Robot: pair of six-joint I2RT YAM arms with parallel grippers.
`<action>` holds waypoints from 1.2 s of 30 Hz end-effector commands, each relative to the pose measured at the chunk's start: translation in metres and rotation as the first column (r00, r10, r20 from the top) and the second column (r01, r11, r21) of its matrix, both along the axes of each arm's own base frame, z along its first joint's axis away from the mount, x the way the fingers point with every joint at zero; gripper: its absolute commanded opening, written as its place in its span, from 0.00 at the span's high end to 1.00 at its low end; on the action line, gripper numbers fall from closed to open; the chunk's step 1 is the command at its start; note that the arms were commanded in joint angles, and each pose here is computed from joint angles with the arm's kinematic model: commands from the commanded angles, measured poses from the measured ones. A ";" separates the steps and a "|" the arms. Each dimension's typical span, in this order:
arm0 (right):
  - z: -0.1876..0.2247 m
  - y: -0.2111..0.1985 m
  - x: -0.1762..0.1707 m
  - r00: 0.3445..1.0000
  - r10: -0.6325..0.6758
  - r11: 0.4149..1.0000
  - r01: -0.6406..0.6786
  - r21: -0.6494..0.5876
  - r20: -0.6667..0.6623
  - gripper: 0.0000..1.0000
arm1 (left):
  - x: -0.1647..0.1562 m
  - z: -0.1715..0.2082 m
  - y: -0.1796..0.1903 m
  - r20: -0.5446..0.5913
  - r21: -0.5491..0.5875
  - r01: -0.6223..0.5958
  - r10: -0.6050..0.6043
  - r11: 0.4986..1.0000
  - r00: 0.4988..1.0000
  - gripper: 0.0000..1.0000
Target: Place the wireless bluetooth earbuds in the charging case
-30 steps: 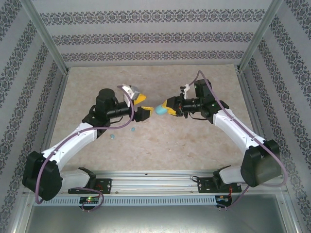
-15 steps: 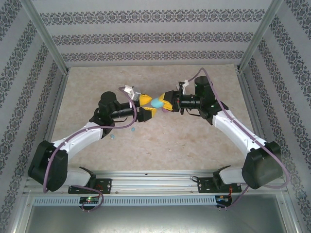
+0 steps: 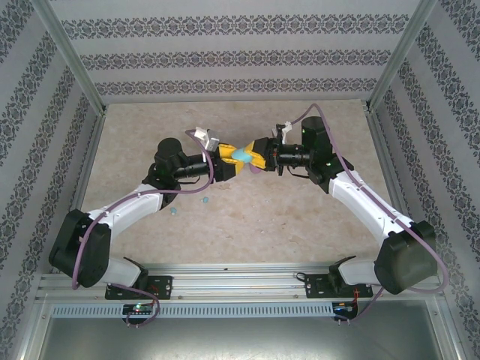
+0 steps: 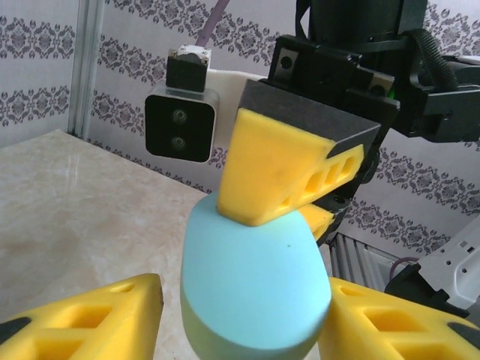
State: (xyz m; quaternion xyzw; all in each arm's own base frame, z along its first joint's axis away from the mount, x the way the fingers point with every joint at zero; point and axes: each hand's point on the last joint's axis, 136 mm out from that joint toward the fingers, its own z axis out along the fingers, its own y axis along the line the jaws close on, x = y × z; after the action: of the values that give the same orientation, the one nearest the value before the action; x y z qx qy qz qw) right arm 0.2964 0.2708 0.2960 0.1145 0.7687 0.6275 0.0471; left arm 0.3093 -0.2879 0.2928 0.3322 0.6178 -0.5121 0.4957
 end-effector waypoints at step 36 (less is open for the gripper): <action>0.091 -0.039 -0.010 0.833 -0.053 0.995 0.091 -0.043 0.550 0.36 | -0.015 0.042 0.005 0.023 -0.006 0.088 -0.088 0.996 0.996 0.79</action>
State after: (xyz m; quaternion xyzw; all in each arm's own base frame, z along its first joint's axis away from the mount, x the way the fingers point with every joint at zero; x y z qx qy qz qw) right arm 0.2960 0.2470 0.3431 0.0482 0.7542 0.6302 0.1779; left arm 0.3062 -0.2894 0.3115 0.3409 0.6134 -0.5256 0.4809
